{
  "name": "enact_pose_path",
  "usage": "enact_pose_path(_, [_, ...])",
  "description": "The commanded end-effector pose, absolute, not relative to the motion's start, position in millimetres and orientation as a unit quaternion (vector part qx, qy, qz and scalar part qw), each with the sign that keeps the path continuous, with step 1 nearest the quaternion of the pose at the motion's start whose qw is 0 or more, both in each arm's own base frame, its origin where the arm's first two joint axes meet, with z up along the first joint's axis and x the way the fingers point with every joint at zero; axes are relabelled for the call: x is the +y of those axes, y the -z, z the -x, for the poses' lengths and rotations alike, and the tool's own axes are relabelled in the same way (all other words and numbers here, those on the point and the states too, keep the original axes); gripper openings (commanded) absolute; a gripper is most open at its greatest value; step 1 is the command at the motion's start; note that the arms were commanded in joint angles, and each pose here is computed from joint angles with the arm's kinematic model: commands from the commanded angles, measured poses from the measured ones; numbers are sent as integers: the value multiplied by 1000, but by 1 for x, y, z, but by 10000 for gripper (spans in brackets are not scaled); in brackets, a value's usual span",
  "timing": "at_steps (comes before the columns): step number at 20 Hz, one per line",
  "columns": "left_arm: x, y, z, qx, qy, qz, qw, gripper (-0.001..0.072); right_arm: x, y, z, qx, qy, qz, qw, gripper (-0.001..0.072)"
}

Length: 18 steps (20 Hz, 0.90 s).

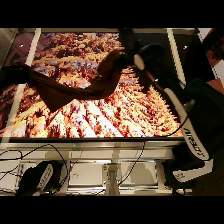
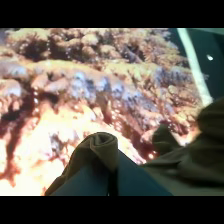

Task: Fold the clothes and pants, and hang the long-sleeved shirts on hangers.

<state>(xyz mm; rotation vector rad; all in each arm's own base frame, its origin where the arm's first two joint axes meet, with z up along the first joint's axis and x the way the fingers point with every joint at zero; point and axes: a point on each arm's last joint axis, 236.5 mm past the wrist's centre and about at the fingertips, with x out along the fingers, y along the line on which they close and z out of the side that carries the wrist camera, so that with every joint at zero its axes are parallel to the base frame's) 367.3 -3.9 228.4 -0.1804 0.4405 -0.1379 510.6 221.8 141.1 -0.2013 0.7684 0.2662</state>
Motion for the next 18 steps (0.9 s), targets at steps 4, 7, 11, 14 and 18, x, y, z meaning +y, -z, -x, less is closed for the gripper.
enact_pose_path(4, [18,-209,-371,247,29,66,966,21,114,-193,-503,373,-46,73,924,12])
enact_pose_path(7, [40,-203,-369,256,-14,75,964,21,80,-203,-491,384,-16,59,921,11])
enact_pose_path(11, [43,-211,-369,242,-18,81,967,21,75,-242,-472,351,-32,85,932,11])
enact_pose_path(14, [36,-238,-366,198,-10,96,976,21,78,-282,-446,313,-50,67,946,11])
enact_pose_path(18, [33,-309,-335,81,-19,80,993,21,104,-336,-383,272,-135,38,952,12])
